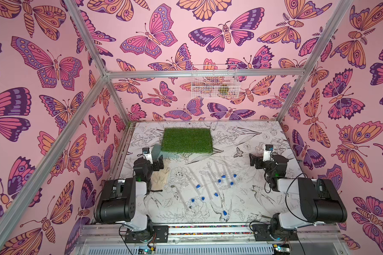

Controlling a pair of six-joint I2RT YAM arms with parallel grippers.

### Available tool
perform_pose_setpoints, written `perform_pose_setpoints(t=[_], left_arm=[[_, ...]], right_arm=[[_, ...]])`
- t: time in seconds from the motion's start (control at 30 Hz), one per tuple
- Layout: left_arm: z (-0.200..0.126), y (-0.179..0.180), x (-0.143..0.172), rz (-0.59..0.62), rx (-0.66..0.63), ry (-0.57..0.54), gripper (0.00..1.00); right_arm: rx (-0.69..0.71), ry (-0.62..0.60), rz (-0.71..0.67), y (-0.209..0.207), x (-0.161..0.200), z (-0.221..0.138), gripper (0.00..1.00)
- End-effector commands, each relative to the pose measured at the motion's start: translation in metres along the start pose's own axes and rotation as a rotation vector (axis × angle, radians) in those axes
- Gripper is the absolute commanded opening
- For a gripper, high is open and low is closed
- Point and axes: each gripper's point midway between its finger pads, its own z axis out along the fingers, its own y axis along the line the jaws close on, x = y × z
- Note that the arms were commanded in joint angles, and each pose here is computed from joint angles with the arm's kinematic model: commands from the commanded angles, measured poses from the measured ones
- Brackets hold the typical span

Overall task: Remove stoppers from test tubes
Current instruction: Reset both arms

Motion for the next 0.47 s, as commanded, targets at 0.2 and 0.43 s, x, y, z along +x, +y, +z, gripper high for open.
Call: perform_pose_setpoints(t=[0.2, 0.43], left_arm=[[0.0027, -0.0085, 0.0007, 0.039, 0.026, 0.007, 1.00], [0.0034, -0.0137, 0.0011, 0.066, 0.022, 0.010, 1.00]], right_arm=[[0.010, 0.007, 0.003, -0.0002, -0.0017, 0.0040, 0.99], [0.010, 0.007, 0.003, -0.0002, -0.0015, 0.0042, 0.99]])
